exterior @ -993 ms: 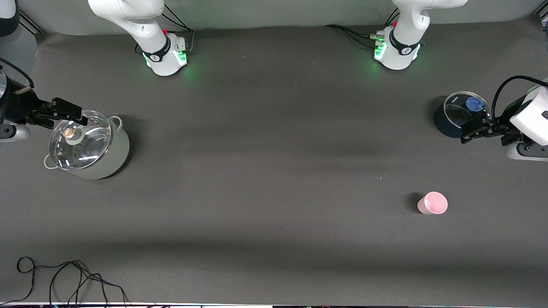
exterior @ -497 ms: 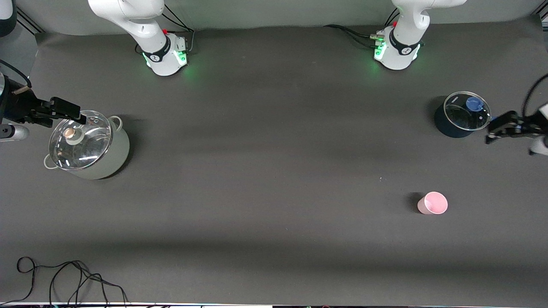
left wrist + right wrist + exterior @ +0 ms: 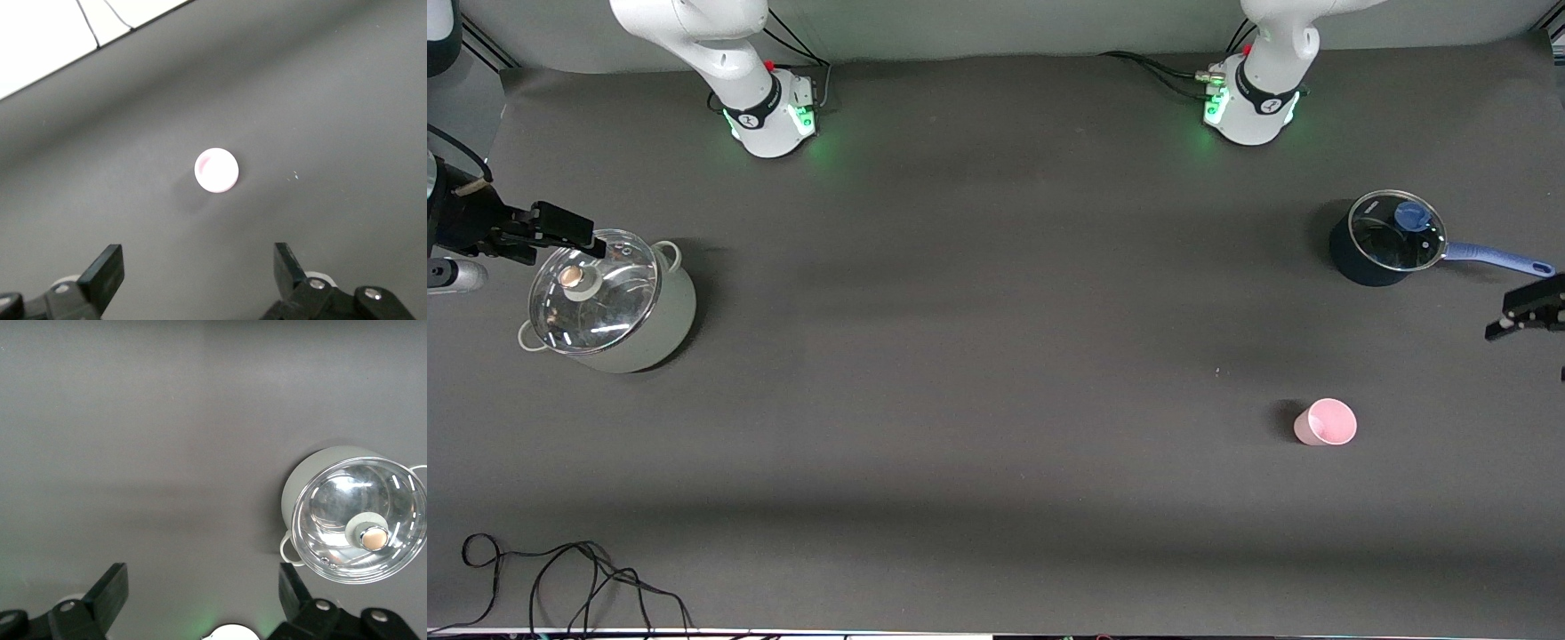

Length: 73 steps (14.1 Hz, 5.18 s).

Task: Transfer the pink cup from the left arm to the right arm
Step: 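Move the left gripper down and around toward the pink cup, then close the left gripper around the pink cup's side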

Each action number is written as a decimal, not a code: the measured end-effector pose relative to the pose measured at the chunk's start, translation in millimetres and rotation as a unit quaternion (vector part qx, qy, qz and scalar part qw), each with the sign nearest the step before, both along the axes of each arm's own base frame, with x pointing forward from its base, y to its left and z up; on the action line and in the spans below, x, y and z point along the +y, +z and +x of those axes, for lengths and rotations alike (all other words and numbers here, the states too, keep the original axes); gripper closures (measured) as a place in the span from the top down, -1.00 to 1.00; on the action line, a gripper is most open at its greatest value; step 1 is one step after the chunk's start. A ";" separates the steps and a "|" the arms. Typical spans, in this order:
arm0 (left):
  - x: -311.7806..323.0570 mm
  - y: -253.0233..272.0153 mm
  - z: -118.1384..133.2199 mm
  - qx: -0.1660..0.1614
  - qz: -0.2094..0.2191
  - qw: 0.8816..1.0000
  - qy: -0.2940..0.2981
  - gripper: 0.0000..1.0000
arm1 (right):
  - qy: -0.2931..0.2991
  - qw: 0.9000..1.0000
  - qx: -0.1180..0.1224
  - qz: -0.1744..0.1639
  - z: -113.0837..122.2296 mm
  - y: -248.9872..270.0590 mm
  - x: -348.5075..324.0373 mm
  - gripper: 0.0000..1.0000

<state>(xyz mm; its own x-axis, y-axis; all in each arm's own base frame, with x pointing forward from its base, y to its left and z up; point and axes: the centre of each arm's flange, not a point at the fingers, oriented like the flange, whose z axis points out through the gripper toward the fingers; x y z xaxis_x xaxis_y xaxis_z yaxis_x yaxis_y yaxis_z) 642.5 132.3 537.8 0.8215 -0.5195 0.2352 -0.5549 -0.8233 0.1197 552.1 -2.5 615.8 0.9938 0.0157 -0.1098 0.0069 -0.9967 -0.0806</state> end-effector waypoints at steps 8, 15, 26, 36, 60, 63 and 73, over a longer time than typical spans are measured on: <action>113.5 -174.1 19.0 -0.104 -0.149 0.976 -0.119 1.00 | 0.000 1.000 0.001 0.000 0.4 -0.8 0.0 1.00; 151.8 -335.2 -24.7 -0.232 -0.256 0.919 -0.189 1.00 | 0.001 1.000 0.001 0.000 0.6 -1.1 0.1 1.00; 104.6 -439.6 -72.3 -0.310 -0.351 0.859 -0.208 0.99 | -0.003 1.000 0.010 0.000 6.8 -12.6 -3.8 1.00; 40.3 -460.7 -44.8 -0.342 -0.359 0.847 -0.192 0.99 | -0.011 1.000 0.011 0.000 7.4 -14.0 -14.3 1.00; 14.2 -471.4 -33.2 -0.379 -0.352 0.840 -0.162 0.23 | -0.010 1.000 0.014 0.000 9.1 -17.8 -16.7 1.00; 1.8 -474.0 -30.9 -0.379 -0.353 0.842 -0.151 0.29 | -0.010 1.000 0.014 0.000 9.1 -17.8 -16.7 1.00; -31.1 -476.4 -24.9 -0.387 -0.368 0.837 -0.120 0.73 | -0.010 1.000 0.014 0.000 9.2 -17.8 -16.7 1.00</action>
<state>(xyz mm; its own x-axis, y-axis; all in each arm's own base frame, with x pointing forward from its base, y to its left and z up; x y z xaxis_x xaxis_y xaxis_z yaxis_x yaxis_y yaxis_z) 617.6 101.3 61.4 0.1687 -0.1293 0.9772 -0.8395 -0.5383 0.0737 561.2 -19.2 598.0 0.9904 -0.0038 -0.1382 -0.0152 -0.9966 -0.0812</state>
